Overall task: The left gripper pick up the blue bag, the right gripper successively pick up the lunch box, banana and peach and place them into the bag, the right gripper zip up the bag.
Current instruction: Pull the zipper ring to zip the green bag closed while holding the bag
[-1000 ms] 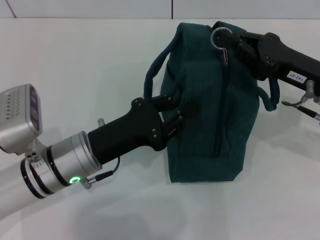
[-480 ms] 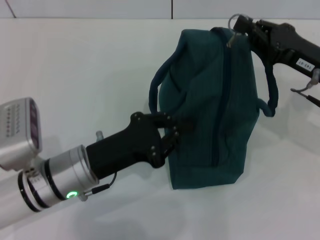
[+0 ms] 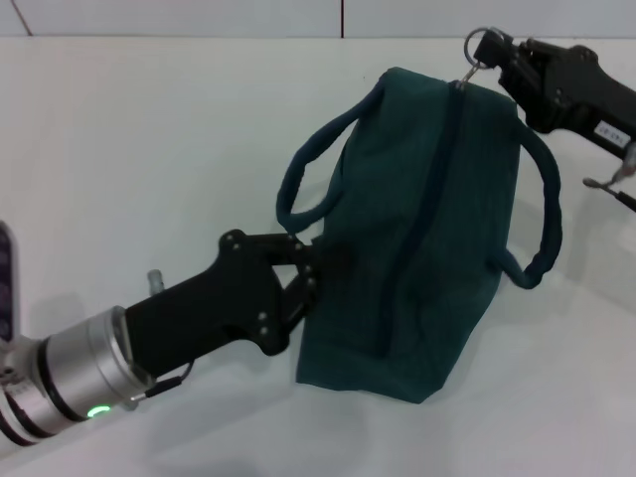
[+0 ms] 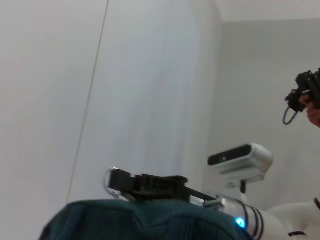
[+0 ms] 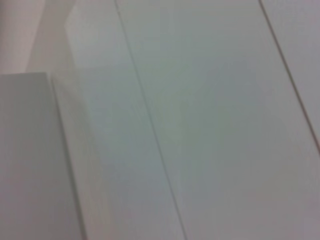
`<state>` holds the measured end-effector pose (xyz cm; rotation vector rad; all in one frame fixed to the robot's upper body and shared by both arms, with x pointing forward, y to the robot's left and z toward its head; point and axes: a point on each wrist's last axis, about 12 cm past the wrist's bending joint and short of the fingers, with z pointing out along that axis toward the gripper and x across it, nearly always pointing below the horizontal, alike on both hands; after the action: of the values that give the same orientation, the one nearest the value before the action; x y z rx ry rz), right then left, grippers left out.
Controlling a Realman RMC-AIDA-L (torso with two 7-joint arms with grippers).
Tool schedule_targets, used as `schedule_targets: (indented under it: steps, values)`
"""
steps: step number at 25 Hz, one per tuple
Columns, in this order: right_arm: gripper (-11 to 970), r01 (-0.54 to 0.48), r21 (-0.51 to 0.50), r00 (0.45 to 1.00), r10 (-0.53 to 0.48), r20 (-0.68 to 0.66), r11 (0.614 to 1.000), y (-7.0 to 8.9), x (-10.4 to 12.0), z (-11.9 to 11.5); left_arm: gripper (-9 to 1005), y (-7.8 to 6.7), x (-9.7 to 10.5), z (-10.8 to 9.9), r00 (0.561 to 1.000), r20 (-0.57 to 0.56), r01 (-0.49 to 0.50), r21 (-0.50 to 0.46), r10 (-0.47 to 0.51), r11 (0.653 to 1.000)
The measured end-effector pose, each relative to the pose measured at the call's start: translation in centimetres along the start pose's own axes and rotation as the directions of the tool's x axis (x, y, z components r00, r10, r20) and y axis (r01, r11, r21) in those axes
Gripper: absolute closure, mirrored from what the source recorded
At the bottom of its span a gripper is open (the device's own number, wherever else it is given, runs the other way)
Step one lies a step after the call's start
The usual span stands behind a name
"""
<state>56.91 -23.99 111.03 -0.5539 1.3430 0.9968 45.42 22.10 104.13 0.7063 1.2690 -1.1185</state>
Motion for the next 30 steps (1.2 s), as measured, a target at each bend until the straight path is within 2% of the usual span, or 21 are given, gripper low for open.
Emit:
schedule_targets:
  steps: [6,8,16,25,30]
  values:
    - [944,0.029,-0.084,0.998,-0.025,0.05,0.996,2.0,0.5,-2.2,943,0.8,-0.6,-0.5,0.999,0.024,-0.027,-0.052,0.029,0.998]
    - [943,0.027,-0.078,0.998,-0.022,0.056,0.997,2.2,0.7,-2.8,944,1.2,-0.9,-0.8,0.999,0.02,-0.042,-0.059,0.043,0.997]
    - [943,0.014,0.087,1.0,-0.016,0.026,0.996,0.5,1.2,-4.4,937,2.7,-2.5,-2.1,0.999,-0.016,-0.053,-0.048,0.052,0.997]
    - [942,0.033,0.225,0.996,-0.014,-0.087,0.974,-1.3,2.4,-4.3,903,3.1,-2.7,-2.1,0.998,-0.025,-0.059,-0.057,0.058,0.997]
    - [942,0.037,0.254,0.992,-0.006,-0.123,0.967,-1.5,3.1,-4.4,884,3.2,-2.8,-2.1,0.998,-0.02,-0.06,-0.062,0.059,0.996]
